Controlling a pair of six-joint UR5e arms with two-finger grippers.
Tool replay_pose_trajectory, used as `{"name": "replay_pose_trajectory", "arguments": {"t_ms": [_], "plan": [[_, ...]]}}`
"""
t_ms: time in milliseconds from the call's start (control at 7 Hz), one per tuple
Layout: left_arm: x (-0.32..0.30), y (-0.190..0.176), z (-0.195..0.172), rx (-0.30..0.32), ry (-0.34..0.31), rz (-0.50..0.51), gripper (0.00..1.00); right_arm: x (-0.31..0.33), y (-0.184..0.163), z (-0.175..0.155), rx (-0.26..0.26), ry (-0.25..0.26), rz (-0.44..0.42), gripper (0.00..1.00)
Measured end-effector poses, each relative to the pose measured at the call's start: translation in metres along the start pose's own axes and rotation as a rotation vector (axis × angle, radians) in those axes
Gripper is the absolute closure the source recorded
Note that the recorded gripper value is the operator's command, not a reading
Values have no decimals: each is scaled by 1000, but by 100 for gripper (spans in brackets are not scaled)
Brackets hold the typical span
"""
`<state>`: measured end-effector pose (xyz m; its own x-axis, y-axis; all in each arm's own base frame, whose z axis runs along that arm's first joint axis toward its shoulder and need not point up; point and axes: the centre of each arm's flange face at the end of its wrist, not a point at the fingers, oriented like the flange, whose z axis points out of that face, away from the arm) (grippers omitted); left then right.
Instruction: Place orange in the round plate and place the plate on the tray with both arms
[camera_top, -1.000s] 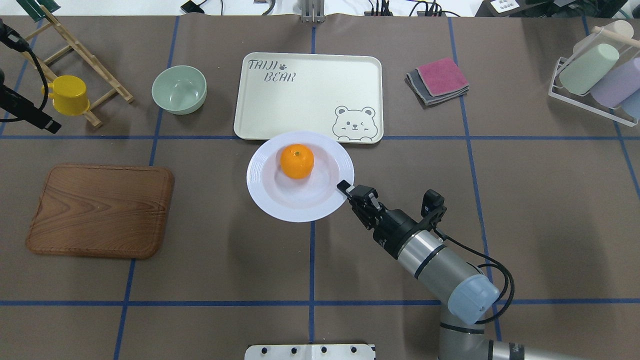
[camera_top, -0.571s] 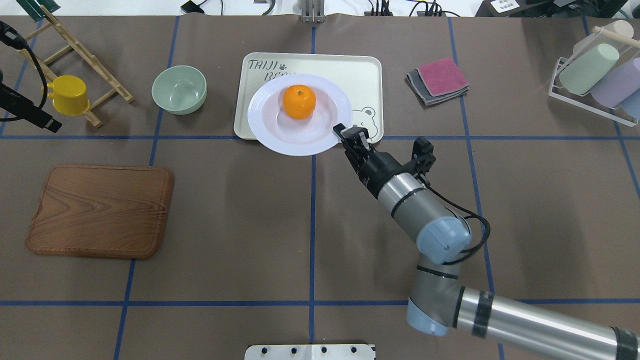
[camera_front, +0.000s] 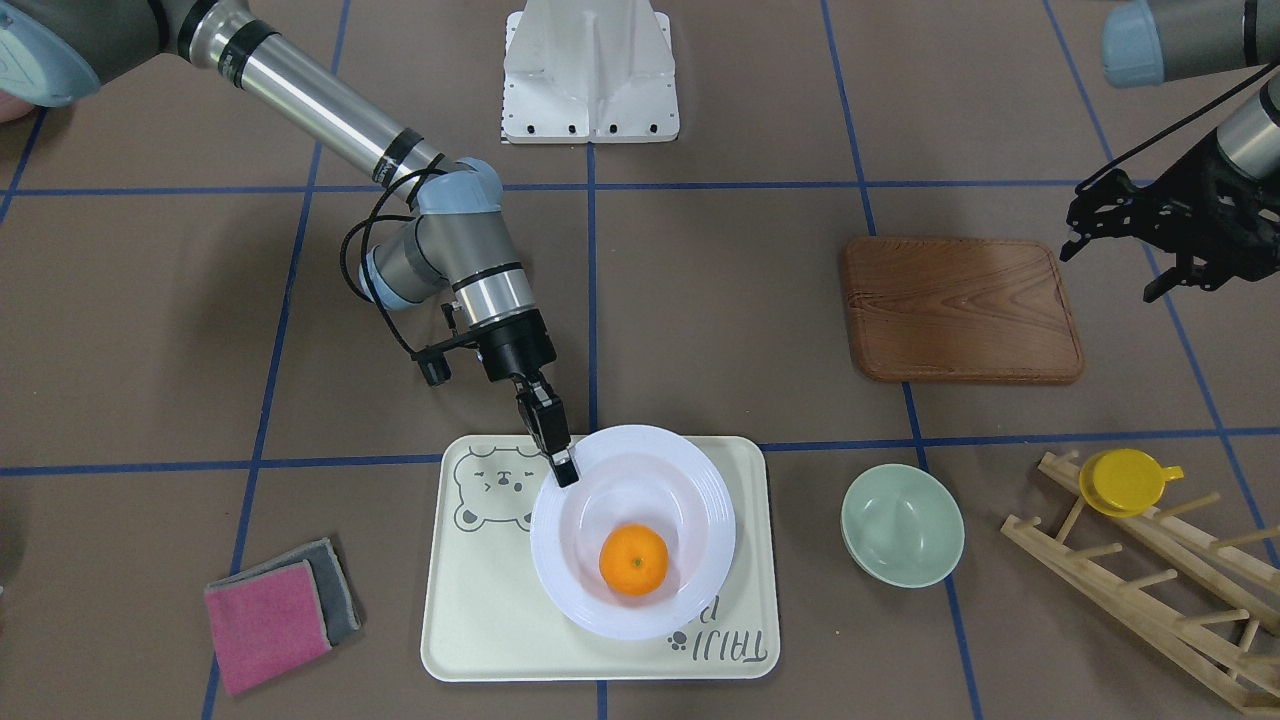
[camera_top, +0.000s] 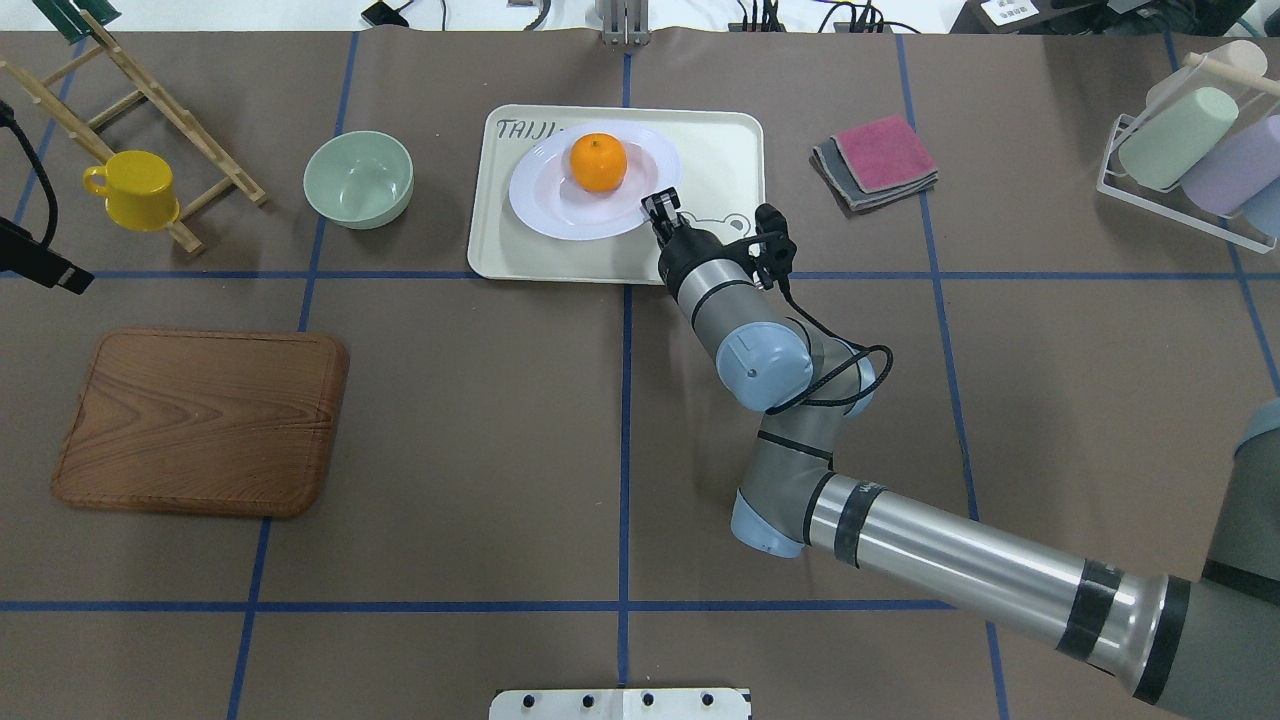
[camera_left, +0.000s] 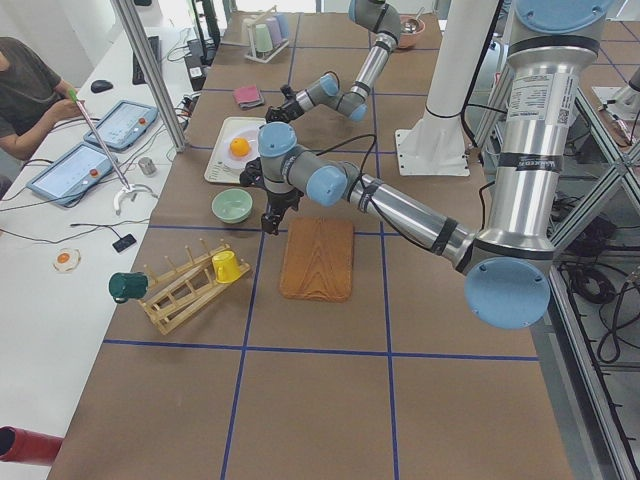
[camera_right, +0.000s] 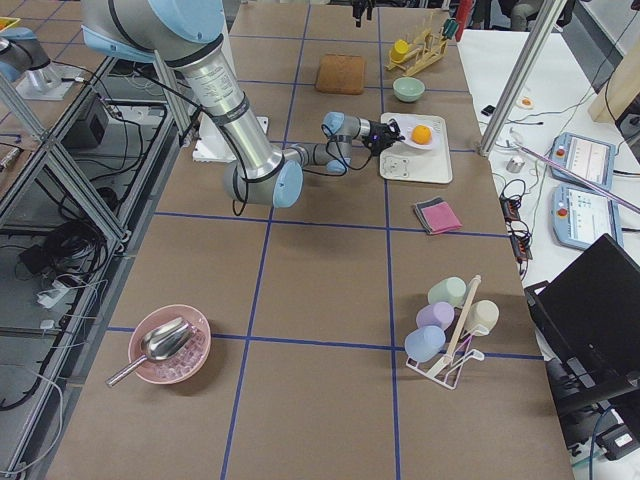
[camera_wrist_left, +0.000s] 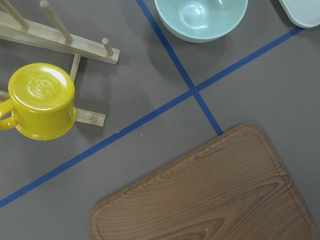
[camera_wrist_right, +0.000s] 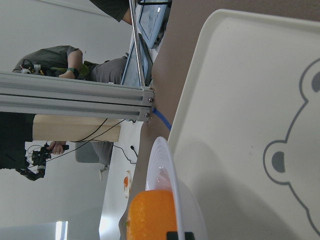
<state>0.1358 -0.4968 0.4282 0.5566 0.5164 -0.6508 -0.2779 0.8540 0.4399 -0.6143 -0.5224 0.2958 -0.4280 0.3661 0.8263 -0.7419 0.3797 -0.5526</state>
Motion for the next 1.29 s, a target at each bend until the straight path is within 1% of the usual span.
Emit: {"name": "replay_pose_trajectory", "arguments": {"t_ms": [143,286,429,571,714,857,1000,1143,1286], "plan": [[0,0,0,0,0,0,1,2,0,3,1,12,-5,1],[0,1,0,0,-1,0,1,-3,-4,-5,-23,8,8,0],[0,0,-1,2,-2,0,1,-12,-16,-30,-71,-6,33,0],[0,0,-2,4,-3,1,1,-15,-27,-66,-120,-22,54,0],[0,0,-2,4,-3,1,1,-13,-39,-110,-167,-33,68,0],[0,0,-3,5,-5,1,1,-11,-60,-151,-200,-34,73,0],[-1,0,-3,6,-7,0,1,-12,-90,-188,-238,-22,49,0],[-2,1,-4,7,-10,-1,1,-17,-126,-217,-291,7,-35,0],[-3,1,-4,7,-11,-2,1,-30,-168,-232,-362,42,-162,0]]}}
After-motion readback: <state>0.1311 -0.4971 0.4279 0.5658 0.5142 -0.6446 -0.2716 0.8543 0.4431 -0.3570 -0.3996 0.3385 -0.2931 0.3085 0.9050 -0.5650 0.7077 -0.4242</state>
